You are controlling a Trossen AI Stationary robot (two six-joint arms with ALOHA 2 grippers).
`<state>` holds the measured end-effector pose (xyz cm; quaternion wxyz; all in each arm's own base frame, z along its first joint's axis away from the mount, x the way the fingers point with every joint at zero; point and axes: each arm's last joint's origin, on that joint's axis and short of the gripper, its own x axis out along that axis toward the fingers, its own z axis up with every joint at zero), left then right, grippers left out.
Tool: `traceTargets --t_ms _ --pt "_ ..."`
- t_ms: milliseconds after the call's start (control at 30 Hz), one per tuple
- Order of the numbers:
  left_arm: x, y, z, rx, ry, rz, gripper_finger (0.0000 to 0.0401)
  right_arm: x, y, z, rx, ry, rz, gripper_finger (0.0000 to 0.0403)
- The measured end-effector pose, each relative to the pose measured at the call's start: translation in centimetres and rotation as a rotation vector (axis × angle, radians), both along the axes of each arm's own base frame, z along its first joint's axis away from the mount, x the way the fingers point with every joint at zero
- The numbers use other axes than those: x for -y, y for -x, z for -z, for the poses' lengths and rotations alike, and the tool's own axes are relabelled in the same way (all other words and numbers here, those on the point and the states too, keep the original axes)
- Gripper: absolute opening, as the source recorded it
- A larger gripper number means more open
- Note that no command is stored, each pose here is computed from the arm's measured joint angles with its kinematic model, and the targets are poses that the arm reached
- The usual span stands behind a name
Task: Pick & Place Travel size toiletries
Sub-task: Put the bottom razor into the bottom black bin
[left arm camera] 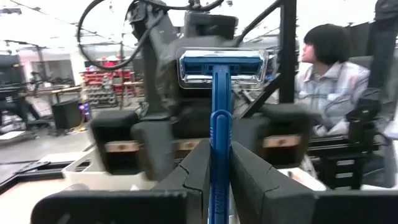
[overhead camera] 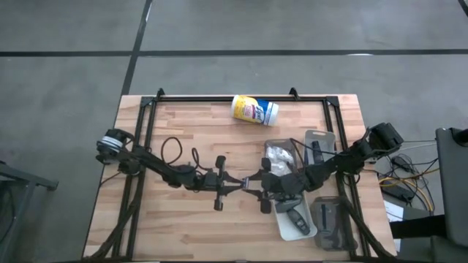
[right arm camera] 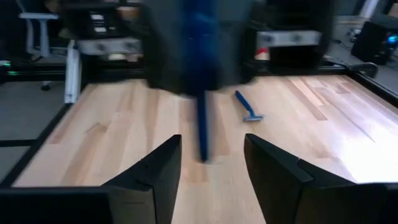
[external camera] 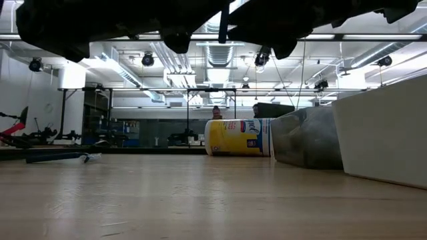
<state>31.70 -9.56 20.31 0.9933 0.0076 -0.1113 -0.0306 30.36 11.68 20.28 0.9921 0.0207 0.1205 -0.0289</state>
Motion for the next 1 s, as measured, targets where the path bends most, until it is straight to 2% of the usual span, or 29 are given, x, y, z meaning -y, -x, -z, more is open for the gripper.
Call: traceTargets --t_ms 267,433,733,1000 --pt "-0.38 -0.15 0.37 -0.033 -0.008 -0.018 0.0049 -0.05 -0.01 -0.06 0.004 -0.008 -0.011 0.0185" --pt "-0.42 -0.17 0.38 -0.034 -0.007 -0.020 0.0049 -0.05 -0.04 -0.13 0.011 -0.004 -0.012 0.0177" --pt "-0.37 -0.32 0.22 -0.035 0.008 -0.014 0.0049 0.27 -0.23 -0.42 0.040 0.008 -0.003 0.0125" --pt "-0.36 -0.33 0.21 -0.035 0.010 -0.015 0.0049 0.66 -0.39 -0.43 0.041 -0.005 0.001 0.0060"
